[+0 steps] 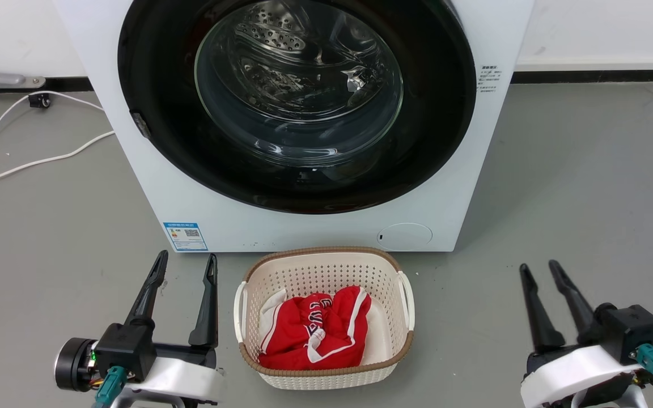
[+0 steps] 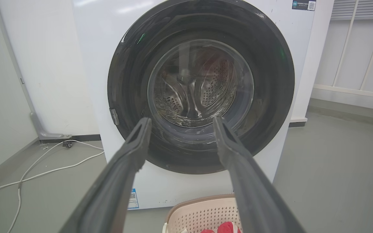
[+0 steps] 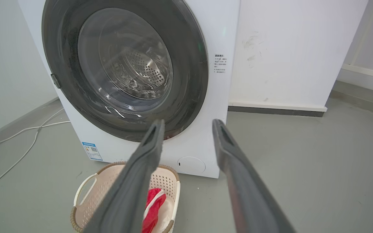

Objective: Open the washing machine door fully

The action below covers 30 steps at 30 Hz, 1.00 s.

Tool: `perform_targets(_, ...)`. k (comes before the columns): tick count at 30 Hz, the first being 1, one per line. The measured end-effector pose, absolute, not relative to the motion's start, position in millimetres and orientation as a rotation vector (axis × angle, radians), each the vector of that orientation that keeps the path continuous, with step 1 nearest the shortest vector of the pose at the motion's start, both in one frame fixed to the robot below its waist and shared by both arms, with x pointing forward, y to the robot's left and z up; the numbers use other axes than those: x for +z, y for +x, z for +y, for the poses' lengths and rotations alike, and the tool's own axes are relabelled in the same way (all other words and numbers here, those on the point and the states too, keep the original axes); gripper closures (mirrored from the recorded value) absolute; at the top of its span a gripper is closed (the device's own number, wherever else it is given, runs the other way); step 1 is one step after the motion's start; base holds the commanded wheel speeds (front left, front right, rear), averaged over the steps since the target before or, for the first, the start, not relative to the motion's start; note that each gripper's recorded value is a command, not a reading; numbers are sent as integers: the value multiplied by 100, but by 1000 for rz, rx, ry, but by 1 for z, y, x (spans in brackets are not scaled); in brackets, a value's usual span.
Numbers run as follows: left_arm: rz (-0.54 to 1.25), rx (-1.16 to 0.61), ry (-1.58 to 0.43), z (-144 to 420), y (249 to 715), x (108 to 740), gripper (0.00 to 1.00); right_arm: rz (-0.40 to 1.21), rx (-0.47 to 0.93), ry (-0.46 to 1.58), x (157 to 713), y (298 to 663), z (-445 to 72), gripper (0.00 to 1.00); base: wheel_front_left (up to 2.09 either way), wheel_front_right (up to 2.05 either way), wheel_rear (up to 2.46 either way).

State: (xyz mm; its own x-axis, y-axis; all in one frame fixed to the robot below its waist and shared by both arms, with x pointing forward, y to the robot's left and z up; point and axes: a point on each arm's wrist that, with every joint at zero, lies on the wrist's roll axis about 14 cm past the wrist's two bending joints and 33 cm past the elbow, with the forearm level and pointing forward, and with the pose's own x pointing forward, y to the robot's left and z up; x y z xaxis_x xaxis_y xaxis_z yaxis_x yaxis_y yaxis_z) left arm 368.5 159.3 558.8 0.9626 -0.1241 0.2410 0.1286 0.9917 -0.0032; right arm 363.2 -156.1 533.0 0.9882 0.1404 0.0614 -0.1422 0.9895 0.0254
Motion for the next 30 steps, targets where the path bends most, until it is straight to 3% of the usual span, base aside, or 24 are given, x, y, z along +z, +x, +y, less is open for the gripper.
perform_targets(7, -244, -129, -21, 159, 369, 559, 0, -72, 138, 125, 534, 363, -157, 100, 0, 0, 0)
perform_targets(14, -241, -125, -23, 160, 371, 558, 0, -124, 92, 575, 532, 365, -162, 100, 0, 0, 0)
perform_targets(22, -236, -115, -28, 163, 379, 556, 0, -178, -38, 1244, 529, 391, -181, 100, 0, 0, 0)
perform_targets(25, -234, -112, -35, 164, 384, 555, 0, -227, -59, 1414, 540, 409, -190, 100, 0, 0, 0)
perform_targets(30, -234, -103, -43, 166, 395, 554, 0, -280, -83, 1505, 551, 434, -205, 100, 0, 0, 0)
